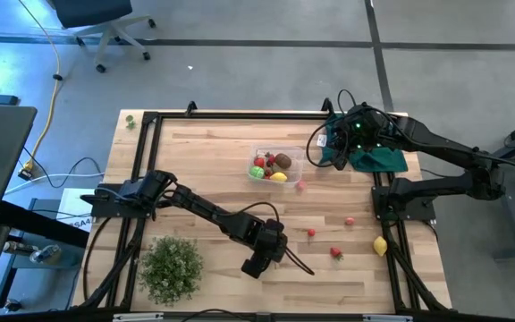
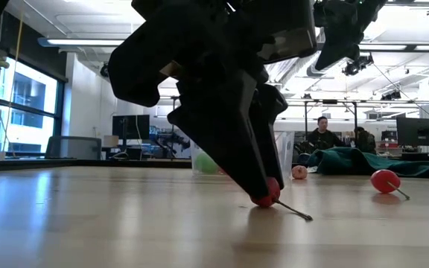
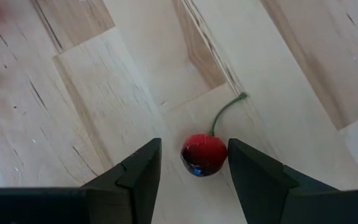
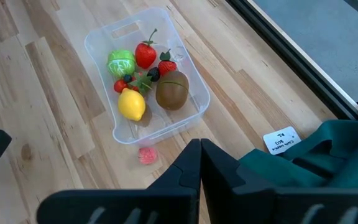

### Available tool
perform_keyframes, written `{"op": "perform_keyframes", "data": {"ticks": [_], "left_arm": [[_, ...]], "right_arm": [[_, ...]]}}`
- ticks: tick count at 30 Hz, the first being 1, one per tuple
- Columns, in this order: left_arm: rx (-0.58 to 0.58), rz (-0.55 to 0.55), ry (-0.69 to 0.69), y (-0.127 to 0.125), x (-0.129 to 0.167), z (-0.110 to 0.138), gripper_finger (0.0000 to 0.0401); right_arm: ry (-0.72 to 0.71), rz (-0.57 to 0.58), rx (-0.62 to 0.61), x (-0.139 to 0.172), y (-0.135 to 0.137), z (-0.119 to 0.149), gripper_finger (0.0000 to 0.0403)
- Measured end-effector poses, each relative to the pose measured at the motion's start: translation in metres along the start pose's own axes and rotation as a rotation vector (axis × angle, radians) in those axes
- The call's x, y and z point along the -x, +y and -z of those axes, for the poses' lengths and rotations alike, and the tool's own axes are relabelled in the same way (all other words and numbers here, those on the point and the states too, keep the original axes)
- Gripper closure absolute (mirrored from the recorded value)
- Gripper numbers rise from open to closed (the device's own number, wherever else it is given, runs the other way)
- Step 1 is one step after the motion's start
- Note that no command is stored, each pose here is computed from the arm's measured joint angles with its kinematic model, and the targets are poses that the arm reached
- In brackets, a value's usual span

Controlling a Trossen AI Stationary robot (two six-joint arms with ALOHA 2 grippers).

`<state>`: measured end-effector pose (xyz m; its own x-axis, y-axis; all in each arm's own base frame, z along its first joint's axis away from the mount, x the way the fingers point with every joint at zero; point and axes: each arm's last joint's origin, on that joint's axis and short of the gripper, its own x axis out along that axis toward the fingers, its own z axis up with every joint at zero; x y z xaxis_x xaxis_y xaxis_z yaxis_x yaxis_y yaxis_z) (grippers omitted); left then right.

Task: Pick and placing Produce into tupperware
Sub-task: Put the red cherry into the transparent bin

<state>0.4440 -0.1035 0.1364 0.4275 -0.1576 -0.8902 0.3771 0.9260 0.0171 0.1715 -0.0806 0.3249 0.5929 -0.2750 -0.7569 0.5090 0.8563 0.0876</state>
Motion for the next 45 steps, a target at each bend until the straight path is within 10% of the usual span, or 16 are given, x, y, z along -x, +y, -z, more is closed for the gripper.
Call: {"op": "perform_keyframes", "data": {"ticks": [45], "left_arm": [[0.026, -0.008, 0.029, -0.0019, -0.0082, 0.0045, 0.0260]], "right_arm": [[0.000, 0.000, 0.000, 0.0001, 0.0000, 0.0000, 0.0402]]}}
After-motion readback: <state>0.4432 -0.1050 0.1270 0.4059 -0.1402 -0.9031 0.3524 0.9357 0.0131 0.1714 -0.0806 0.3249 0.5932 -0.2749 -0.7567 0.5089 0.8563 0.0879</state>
